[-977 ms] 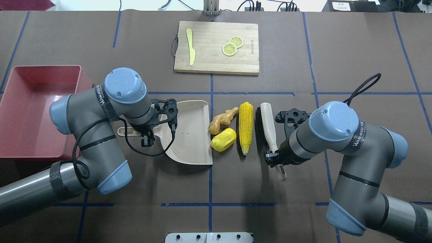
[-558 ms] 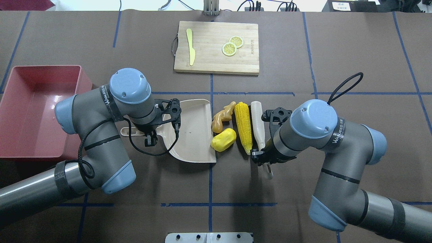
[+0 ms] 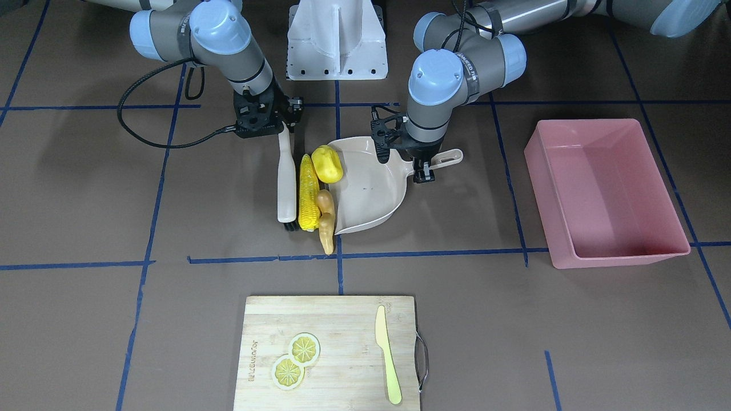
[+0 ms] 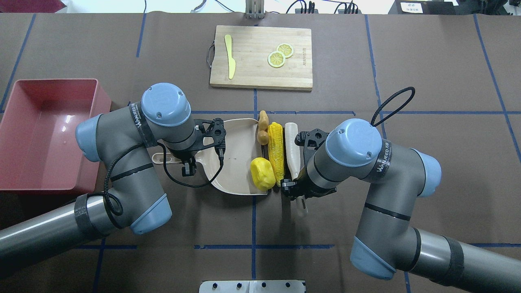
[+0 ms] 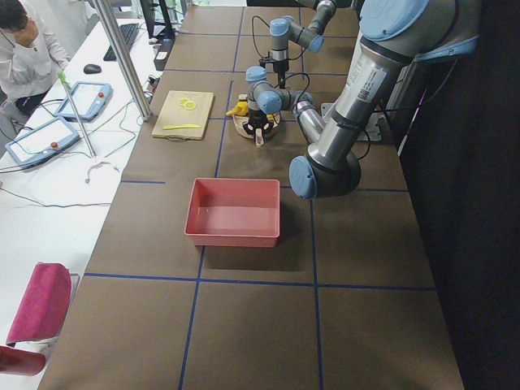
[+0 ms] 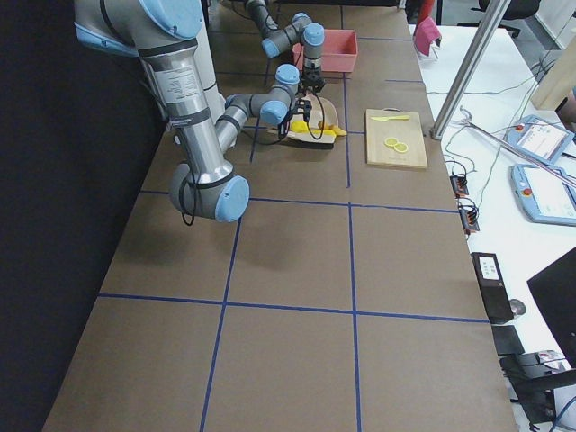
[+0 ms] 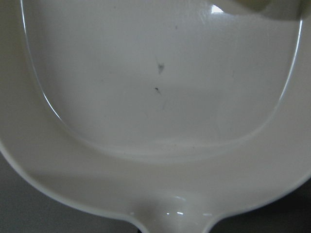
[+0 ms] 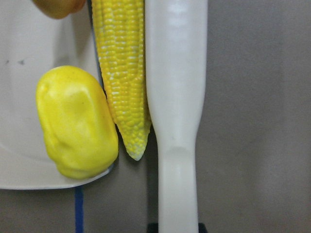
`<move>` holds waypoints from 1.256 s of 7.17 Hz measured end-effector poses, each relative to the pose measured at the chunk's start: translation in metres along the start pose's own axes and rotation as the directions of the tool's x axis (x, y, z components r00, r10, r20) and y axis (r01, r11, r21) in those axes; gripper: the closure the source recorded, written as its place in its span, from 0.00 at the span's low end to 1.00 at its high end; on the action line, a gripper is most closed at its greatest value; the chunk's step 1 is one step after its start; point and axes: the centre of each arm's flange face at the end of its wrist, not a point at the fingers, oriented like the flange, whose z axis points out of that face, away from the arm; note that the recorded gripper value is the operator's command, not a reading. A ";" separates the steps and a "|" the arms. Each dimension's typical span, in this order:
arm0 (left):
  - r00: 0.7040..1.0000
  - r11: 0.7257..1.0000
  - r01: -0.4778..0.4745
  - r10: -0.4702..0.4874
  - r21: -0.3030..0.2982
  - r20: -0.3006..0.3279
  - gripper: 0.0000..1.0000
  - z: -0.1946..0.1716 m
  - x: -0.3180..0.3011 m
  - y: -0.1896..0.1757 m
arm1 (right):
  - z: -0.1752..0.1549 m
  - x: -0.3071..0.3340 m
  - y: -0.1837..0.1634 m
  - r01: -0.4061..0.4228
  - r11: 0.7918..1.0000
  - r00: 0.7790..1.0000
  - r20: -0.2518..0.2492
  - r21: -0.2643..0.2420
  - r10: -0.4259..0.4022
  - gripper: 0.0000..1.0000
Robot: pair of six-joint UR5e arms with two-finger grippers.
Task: Sweep and dump trash into bin
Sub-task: 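Sweep the corn, potato and ginger into the dustpan with the right gripper's brush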
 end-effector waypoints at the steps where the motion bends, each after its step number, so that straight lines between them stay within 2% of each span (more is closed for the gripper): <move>1: 1.000 1.000 0.008 -0.008 -0.001 -0.001 0.88 0.001 0.000 -0.004 | 0.000 -0.008 0.002 -0.003 1.000 1.000 0.008 -0.002 0.003 1.00; 9: 0.999 0.999 0.040 -0.040 0.002 -0.010 0.88 0.005 0.002 -0.023 | -0.012 -0.058 0.001 -0.030 1.000 0.997 0.070 0.002 0.030 1.00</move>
